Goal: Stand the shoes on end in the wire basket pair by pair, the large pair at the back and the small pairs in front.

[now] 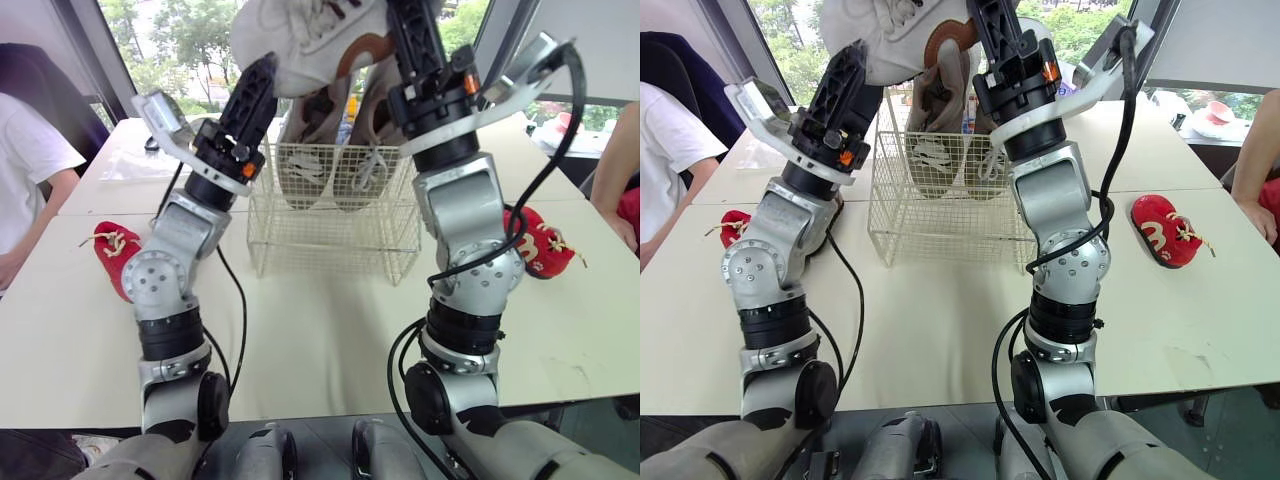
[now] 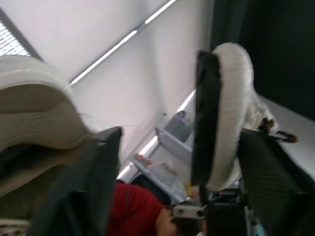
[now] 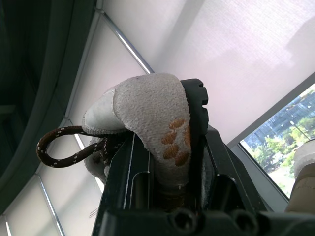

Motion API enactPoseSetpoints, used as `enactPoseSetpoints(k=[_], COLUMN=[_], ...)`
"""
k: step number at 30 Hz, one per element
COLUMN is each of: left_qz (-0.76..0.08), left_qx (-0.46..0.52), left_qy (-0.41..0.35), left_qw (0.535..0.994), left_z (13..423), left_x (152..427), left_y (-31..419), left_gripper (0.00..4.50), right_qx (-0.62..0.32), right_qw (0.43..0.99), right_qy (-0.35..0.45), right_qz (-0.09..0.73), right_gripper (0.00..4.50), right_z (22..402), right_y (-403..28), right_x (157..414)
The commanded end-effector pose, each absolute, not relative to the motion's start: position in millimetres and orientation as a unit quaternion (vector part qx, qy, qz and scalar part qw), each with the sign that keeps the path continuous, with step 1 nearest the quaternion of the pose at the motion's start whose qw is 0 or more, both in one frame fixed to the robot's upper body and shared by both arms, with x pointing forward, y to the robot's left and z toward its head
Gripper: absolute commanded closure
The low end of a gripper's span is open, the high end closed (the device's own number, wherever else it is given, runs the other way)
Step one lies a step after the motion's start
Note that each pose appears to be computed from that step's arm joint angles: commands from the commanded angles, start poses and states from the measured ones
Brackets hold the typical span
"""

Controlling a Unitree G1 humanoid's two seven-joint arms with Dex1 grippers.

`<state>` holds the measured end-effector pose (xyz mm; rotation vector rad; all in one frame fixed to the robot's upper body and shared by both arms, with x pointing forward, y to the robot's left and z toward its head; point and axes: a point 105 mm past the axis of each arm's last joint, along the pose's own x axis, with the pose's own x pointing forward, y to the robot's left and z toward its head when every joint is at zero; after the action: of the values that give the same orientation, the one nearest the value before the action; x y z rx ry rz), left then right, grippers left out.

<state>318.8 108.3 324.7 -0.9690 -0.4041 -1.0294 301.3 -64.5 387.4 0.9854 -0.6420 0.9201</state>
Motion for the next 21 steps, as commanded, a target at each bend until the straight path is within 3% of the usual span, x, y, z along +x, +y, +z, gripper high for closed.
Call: enactPoseSetpoints(k=[1,8,14,17,21], left_qz=[-0.457,-0.392,-0.353,-0.329,-0.291], left_qx=[-0.389,-0.266,-0.183,-0.159,-0.124], left_qy=[-0.172,-0.132,-0.091,-0.065,-0.034], left_qw=[0.781,0.871,0.913,0.929,0.948], left_z=[318,291,269,260,247], left_x=[307,291,282,282,285], left_y=[105,118,125,130,140], left_gripper=[0.06,0.06,0.06,0.06,0.06], right_qx=[0.431,0.276,0.038,-0.088,-0.159], right_qw=[0.704,0.75,0.821,0.83,0.819], right_qy=[-0.351,-0.385,-0.336,-0.294,-0.252], right_qz=[0.442,0.461,0.46,0.467,0.49], right_gripper=[3.88,3.88,3.88,3.88,3.88], right_z=[417,433,424,408,392], right_y=[-75,-108,-152,-159,-161], right_x=[278,275,308,322,334])
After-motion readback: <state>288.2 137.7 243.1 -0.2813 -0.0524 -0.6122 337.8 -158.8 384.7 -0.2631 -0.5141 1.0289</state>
